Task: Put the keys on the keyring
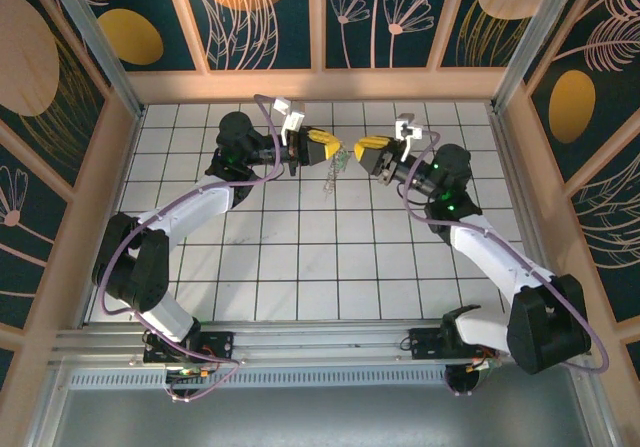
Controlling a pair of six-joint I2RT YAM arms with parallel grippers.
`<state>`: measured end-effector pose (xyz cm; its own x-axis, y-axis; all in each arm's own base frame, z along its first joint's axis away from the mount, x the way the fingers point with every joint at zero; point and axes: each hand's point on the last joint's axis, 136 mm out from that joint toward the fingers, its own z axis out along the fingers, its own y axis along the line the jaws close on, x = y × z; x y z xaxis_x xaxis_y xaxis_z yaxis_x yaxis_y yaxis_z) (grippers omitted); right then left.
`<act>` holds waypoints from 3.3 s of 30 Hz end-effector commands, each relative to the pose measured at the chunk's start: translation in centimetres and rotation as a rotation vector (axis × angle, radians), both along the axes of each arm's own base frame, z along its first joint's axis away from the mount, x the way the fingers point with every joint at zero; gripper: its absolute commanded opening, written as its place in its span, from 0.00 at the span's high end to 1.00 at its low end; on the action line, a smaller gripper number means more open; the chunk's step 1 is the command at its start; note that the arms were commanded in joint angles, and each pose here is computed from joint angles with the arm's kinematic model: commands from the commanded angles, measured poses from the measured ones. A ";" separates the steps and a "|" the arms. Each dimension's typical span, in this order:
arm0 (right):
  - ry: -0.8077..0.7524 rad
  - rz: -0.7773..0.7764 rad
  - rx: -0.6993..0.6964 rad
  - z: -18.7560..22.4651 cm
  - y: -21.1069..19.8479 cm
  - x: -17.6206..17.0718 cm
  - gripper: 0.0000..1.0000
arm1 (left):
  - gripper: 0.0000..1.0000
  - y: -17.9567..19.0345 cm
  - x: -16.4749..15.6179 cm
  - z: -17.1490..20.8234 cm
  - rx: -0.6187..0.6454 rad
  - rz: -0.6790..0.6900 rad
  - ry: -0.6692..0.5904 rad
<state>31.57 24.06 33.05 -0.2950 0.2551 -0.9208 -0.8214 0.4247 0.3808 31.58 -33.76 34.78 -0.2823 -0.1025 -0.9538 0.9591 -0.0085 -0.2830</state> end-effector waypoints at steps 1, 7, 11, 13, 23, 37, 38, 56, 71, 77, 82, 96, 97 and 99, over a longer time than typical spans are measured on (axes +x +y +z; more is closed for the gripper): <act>-0.066 0.070 0.016 1.9 1.6 -1.4 0.78 | 1.00 -0.2 -0.4 0.6 -0.022 -0.027 -0.036; -0.039 0.074 0.001 0.4 2.2 -1.6 0.81 | 1.00 -0.3 -0.5 0.8 -0.025 -0.029 -0.037; -0.037 0.062 -0.006 0.1 2.1 -1.5 0.81 | 1.00 -0.3 -0.5 0.8 -0.026 -0.029 -0.036; -0.036 0.066 -0.007 0.1 2.1 -1.6 0.82 | 1.00 -0.3 -0.5 0.8 -0.026 -0.030 -0.037; -0.006 0.125 -0.027 -1.2 4.0 -1.9 0.85 | 1.00 -0.4 -0.6 0.9 -0.029 -0.035 -0.041; -0.003 -0.001 -0.081 -1.9 1.2 -0.8 0.85 | 1.00 -0.4 -0.8 1.1 -0.029 -0.039 -0.049; 0.000 -0.016 -0.078 -1.9 0.7 -0.6 0.85 | 1.00 -0.4 -0.8 1.1 -0.028 -0.040 -0.048; -0.130 0.134 0.025 3.2 -1.0 -3.8 0.57 | 1.00 -0.5 -0.7 1.0 -0.027 -0.045 -0.046; -0.127 0.185 0.030 3.2 1.4 -2.9 0.58 | 1.00 -0.6 -1.0 1.3 -0.030 -0.051 -0.046; -0.116 0.192 0.038 3.0 1.7 -2.3 0.60 | 1.00 -0.7 -1.1 1.4 -0.030 -0.054 -0.046; -0.112 0.198 0.042 3.0 1.8 -2.2 0.64 | 1.00 -0.7 -1.1 1.4 -0.030 -0.053 -0.047; -0.108 0.220 0.046 3.1 2.2 -2.1 0.84 | 1.00 -0.8 -1.2 1.2 -0.027 -0.058 -0.045; -0.108 0.221 0.045 3.0 2.2 -2.1 0.87 | 1.00 -0.8 -1.1 1.3 -0.027 -0.057 -0.045; -0.109 0.225 0.043 3.0 2.2 -2.1 0.94 | 1.00 -0.9 -1.1 1.2 -0.027 -0.057 -0.043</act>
<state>29.92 25.98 34.13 -0.3016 0.2217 -0.9273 -0.9029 0.2460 0.3525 31.03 -34.40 34.40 -0.2942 -0.0916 -0.9513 0.9557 -0.0375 -0.2920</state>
